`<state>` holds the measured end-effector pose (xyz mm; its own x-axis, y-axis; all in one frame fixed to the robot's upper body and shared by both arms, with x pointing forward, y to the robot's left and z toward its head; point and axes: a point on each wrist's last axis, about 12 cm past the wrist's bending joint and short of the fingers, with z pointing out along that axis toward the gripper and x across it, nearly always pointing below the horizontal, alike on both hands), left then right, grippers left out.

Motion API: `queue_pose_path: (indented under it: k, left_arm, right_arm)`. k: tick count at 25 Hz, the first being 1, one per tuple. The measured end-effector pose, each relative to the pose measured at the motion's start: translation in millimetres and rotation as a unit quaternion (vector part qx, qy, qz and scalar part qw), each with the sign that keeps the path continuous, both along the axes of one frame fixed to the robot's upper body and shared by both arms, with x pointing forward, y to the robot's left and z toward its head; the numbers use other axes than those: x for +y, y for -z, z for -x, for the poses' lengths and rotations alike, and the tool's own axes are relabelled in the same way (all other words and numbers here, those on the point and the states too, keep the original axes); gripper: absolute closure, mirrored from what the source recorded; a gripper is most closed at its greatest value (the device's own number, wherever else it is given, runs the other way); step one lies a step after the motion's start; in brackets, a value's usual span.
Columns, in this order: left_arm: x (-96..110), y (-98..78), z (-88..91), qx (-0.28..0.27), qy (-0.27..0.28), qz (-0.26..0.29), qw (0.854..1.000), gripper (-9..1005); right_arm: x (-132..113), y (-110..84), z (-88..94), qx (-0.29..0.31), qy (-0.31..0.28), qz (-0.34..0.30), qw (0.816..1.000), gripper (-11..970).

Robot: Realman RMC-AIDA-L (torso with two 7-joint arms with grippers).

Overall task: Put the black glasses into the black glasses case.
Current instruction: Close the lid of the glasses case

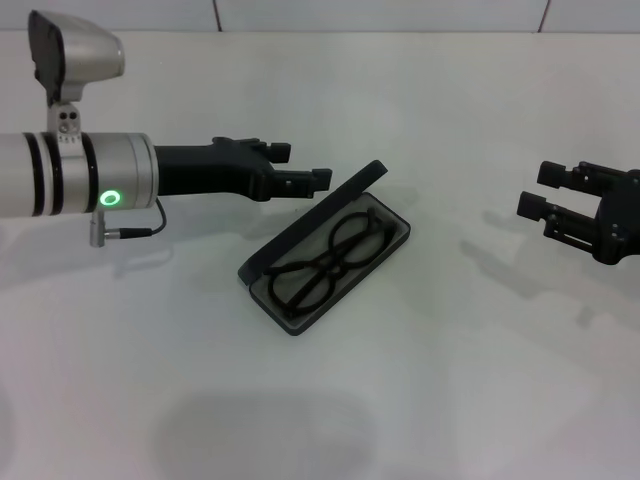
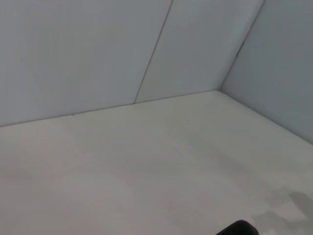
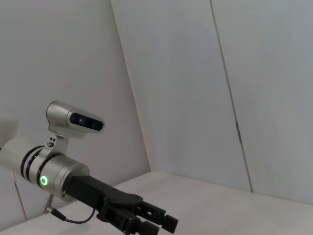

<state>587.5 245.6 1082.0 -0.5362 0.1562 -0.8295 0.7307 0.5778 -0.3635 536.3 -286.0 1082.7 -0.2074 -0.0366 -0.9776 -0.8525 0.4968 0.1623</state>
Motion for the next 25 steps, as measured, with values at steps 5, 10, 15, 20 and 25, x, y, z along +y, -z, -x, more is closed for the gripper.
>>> queue_pose_path:
  k: [5,10,15,20,25]
  left_arm:
    - [-1.8,3.7,6.6,0.007,0.017,0.0,1.0,186]
    - [-11.6,6.6,15.0,0.017,0.055,0.001,0.998,189]
    - [-14.1,7.7,17.0,0.019,0.059,0.005,0.998,192]
    - [-11.2,-0.9,14.8,0.006,0.039,0.049,0.998,194]
    - [3.9,-2.8,8.0,-0.006,-0.011,0.052,0.999,197]
  right_arm:
    - [0.8,-0.1,0.0,-0.002,0.0,0.0,1.0,440]
    - [0.4,0.4,-0.1,-0.002,0.002,0.003,1.0,440]
    - [1.2,0.0,-0.7,-0.006,0.001,0.005,1.0,441]
    - [1.9,0.4,-0.6,-0.013,0.0,0.009,1.0,442]
    - [2.3,0.5,-0.8,-0.016,0.0,0.011,1.0,442]
